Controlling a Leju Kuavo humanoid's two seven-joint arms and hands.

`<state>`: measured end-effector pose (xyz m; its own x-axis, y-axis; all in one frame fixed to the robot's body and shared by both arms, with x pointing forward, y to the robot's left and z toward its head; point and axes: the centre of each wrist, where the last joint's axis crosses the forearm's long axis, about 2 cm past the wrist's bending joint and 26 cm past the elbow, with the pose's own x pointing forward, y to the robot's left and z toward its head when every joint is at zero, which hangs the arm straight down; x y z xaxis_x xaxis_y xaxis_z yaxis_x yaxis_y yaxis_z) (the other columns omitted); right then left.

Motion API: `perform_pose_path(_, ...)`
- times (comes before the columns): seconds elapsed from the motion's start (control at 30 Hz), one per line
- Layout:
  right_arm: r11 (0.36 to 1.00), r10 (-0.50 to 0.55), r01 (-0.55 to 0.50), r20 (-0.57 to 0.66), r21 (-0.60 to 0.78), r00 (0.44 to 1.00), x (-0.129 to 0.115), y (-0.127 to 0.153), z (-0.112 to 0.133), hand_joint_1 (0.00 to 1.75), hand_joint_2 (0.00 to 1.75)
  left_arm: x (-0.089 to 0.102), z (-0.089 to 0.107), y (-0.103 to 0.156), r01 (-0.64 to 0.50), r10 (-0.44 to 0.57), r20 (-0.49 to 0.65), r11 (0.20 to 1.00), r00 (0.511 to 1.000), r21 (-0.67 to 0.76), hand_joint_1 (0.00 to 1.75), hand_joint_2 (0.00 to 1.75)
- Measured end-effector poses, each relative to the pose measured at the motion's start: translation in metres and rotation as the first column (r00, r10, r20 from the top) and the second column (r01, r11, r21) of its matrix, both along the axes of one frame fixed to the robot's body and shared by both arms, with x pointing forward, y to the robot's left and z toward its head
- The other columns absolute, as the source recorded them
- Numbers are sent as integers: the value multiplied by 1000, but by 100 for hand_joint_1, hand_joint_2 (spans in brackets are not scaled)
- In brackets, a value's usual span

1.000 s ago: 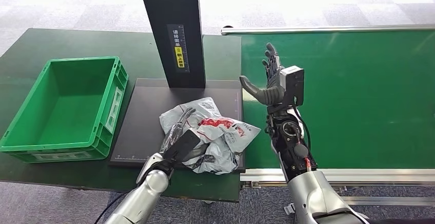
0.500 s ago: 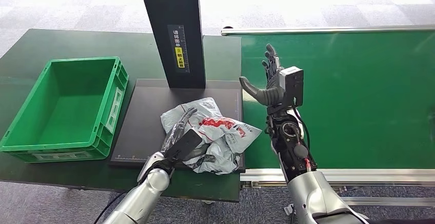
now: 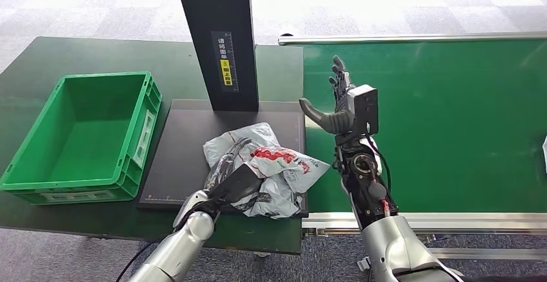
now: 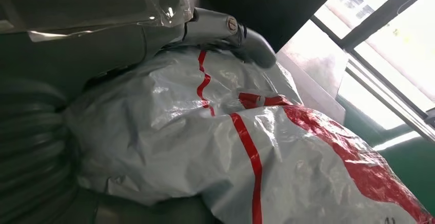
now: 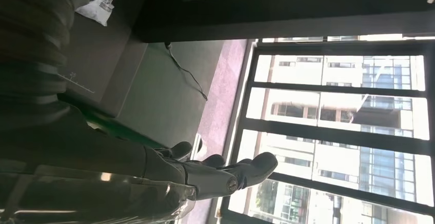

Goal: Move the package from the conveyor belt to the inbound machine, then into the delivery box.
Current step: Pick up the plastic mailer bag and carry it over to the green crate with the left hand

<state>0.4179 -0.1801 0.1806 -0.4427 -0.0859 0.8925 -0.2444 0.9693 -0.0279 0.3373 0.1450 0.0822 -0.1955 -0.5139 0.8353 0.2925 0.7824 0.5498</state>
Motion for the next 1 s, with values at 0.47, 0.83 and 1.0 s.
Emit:
perform_pose_path(0.47, 1000, -3, 1, -372, -7, 928, -5, -5, -37, 0, 175, -10, -4, 3, -118, 130, 86, 983, 988, -138, 175, 175)
perform_pose_path(0.83, 969, -143, 23, -484, -244, 864, -9, -2, -50, 0, 175, -18, -3, 0, -194, 218, 145, 968, 965, -160, 175, 175)
perform_pose_path(1.0, 960, -126, -13, -472, -280, 872, -10, 2, -50, 0, 175, -25, 2, 4, -210, 275, 345, 954, 897, -213, 175, 175)
